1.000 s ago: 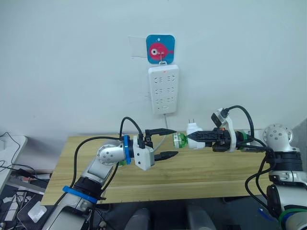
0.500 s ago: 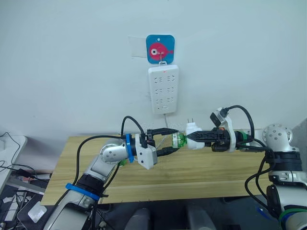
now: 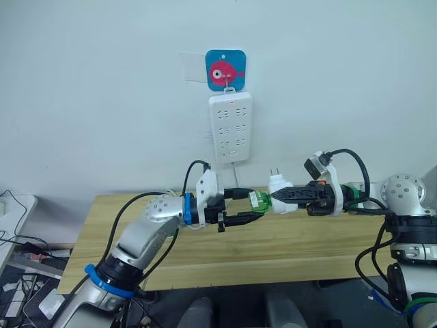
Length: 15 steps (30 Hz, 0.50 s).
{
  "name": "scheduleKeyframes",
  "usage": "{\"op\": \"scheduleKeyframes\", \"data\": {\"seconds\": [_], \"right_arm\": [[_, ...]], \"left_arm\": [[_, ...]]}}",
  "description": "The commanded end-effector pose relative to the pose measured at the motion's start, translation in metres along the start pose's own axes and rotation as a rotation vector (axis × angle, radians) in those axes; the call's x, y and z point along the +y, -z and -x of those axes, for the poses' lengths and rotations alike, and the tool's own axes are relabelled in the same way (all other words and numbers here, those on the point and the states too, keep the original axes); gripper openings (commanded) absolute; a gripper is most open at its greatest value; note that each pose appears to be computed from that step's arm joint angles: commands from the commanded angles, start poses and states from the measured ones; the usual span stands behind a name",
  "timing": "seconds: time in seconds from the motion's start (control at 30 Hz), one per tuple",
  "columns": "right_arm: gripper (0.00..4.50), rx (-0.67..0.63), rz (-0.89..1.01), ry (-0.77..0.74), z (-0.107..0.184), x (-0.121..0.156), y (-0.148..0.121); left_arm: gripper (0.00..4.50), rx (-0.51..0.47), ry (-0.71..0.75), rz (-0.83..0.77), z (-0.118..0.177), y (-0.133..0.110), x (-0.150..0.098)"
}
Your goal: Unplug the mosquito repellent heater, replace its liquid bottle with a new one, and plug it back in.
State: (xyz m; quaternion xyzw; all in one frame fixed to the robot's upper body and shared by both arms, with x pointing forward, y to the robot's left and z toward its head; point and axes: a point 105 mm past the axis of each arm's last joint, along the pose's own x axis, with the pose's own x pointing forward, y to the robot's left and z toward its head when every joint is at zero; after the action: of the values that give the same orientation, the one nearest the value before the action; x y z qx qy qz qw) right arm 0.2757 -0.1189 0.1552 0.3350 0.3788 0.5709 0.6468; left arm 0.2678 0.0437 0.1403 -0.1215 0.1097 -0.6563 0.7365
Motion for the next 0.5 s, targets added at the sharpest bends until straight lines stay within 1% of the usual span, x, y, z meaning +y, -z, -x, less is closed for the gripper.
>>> {"op": "scheduleKeyframes", "data": {"seconds": [0.03, 0.07, 0.13, 0.23, 0.33, 0.47, 0.5], "right_arm": [[3.00, 0.030, 0.060, -0.022, -0.009, 0.007, 0.003], [3.00, 0.036, 0.064, -0.025, -0.011, 0.007, 0.004], [3.00, 0.042, 0.074, -0.033, -0.015, 0.009, 0.006], [3.00, 0.035, 0.080, -0.042, -0.017, 0.011, 0.006], [3.00, 0.027, 0.078, -0.042, -0.017, 0.011, 0.006], [3.00, 0.012, 0.069, -0.033, -0.013, 0.010, 0.005], [3.00, 0.010, 0.067, -0.032, -0.013, 0.009, 0.005]], "left_arm": [[2.25, -0.089, 0.034, 0.475, 0.019, -0.013, 0.009], [2.25, -0.101, 0.051, 0.547, 0.024, -0.014, 0.011], [2.25, -0.087, 0.064, 0.617, 0.029, -0.012, 0.012], [2.25, -0.039, 0.098, 0.633, 0.029, -0.011, 0.005], [2.25, -0.035, 0.116, 0.636, 0.026, -0.013, 0.002], [2.25, -0.024, 0.099, 0.626, 0.023, -0.008, 0.003], [2.60, -0.031, 0.094, 0.622, 0.023, -0.008, 0.003]]}}
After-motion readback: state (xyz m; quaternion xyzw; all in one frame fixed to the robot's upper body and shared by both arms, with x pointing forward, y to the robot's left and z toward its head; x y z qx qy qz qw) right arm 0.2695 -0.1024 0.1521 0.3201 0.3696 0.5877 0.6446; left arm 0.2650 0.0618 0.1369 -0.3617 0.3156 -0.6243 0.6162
